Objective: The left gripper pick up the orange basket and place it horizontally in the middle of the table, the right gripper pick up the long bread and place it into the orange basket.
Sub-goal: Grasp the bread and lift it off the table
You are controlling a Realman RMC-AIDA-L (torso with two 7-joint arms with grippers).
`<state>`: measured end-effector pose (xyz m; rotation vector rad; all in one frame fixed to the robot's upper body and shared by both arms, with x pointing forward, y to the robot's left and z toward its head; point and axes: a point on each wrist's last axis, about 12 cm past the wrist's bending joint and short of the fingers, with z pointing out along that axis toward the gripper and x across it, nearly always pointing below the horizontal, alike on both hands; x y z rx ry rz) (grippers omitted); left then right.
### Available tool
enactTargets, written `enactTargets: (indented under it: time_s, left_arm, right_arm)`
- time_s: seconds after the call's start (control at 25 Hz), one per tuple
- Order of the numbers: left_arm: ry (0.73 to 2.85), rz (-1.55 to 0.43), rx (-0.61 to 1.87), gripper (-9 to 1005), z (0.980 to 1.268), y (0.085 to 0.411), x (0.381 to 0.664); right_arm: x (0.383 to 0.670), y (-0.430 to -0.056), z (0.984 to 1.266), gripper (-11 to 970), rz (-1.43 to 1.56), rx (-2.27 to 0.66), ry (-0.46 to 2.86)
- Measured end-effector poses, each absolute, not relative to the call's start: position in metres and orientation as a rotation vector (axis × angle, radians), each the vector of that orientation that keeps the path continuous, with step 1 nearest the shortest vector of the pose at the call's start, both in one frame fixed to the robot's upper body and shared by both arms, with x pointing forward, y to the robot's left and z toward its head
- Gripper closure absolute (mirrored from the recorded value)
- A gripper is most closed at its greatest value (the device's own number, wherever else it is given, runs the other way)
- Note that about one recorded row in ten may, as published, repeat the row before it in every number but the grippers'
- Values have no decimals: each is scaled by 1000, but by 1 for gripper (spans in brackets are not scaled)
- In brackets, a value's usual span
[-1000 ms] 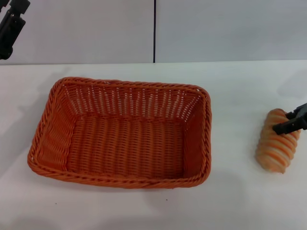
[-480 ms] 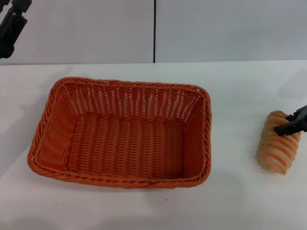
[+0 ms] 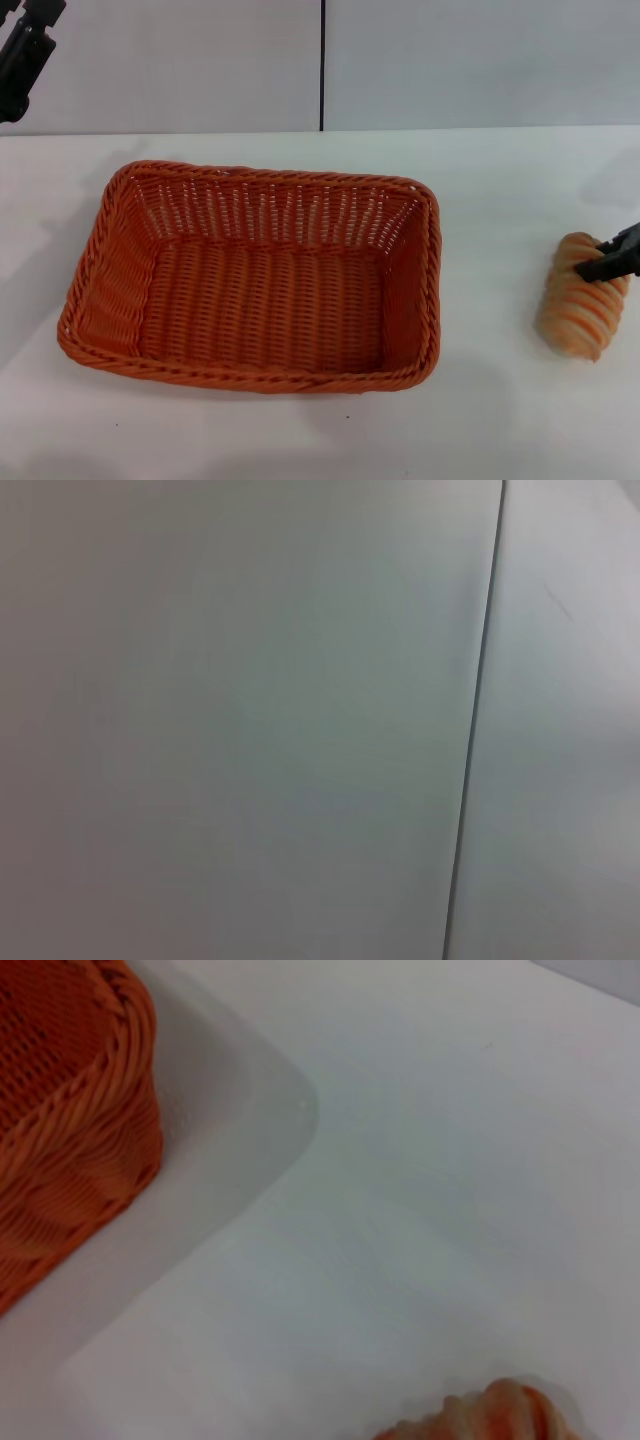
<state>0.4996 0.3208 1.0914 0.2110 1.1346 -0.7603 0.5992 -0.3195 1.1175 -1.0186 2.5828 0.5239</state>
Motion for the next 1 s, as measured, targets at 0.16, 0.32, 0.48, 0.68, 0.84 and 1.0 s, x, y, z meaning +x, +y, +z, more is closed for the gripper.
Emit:
enactTargets:
  time_s: [0.16, 0.32, 0.48, 0.68, 0.84, 1.0]
  left_arm:
    - [1135, -760, 211, 438, 1091, 321, 499]
    - [1135, -760, 211, 438, 1091, 321, 499]
    - [1134, -757, 208, 438, 1091, 321, 499]
    - [1131, -757, 208, 438, 1092, 321, 500]
    - [1129, -757, 209, 438, 1092, 321, 500]
    - [1126, -755, 210, 438, 1093, 321, 501]
  right_arm:
    - [599, -320, 1118, 625, 527, -1010, 2579]
    - [599, -321, 1119, 641, 529, -1001, 2574]
    - [600, -323, 1121, 657, 521, -986, 2563]
    - [601, -329, 1128, 676, 509, -930, 2530]
    - [603, -339, 1142, 690, 514, -786, 2439]
    - [602, -352, 1164, 706, 540, -628, 2261]
